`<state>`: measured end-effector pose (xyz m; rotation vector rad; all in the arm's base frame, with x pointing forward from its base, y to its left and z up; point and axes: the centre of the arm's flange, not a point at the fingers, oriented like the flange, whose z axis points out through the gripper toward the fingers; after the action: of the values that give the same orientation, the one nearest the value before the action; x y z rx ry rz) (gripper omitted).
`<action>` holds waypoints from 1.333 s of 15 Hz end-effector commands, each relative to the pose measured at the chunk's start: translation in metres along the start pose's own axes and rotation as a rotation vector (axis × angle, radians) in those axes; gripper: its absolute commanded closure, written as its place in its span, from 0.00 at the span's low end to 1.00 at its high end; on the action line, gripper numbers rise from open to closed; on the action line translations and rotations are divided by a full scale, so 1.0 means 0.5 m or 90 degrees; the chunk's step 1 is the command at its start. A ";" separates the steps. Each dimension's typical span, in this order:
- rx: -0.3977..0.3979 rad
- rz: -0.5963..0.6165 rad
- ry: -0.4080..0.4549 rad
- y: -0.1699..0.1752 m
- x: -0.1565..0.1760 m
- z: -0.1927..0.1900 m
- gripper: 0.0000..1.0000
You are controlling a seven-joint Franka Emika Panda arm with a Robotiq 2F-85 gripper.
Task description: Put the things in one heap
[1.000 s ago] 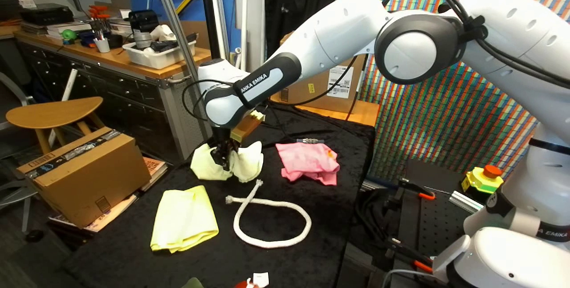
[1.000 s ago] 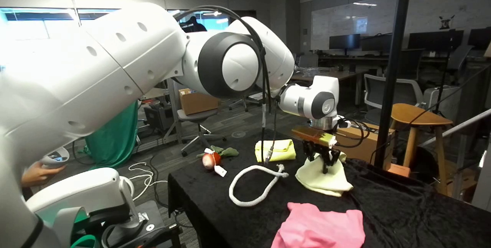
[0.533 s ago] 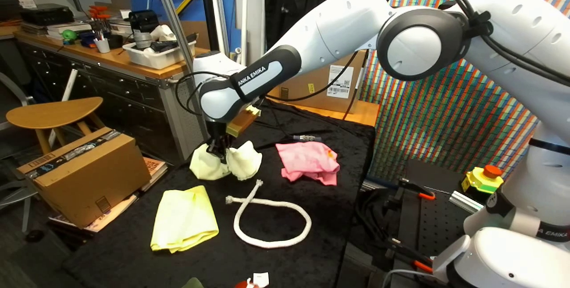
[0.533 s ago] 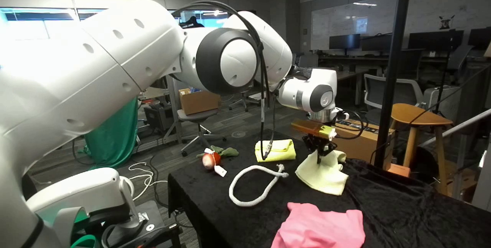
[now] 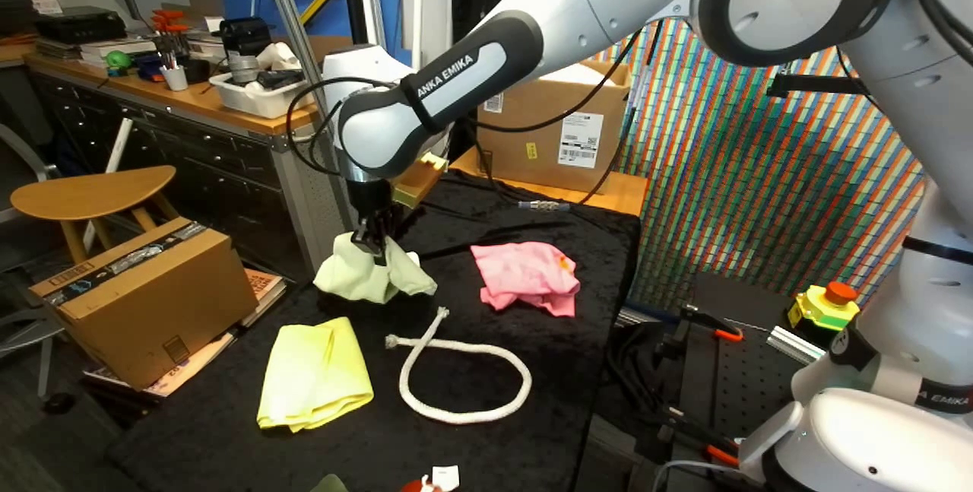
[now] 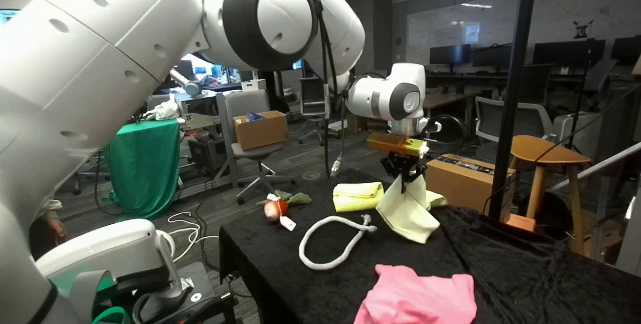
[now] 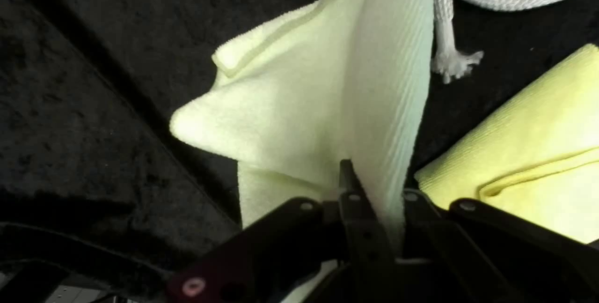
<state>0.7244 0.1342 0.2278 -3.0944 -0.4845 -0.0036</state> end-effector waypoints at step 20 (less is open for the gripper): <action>-0.027 -0.358 -0.023 -0.280 -0.486 -0.109 0.94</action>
<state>0.4699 0.1799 0.2893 -2.8416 -1.3291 0.1588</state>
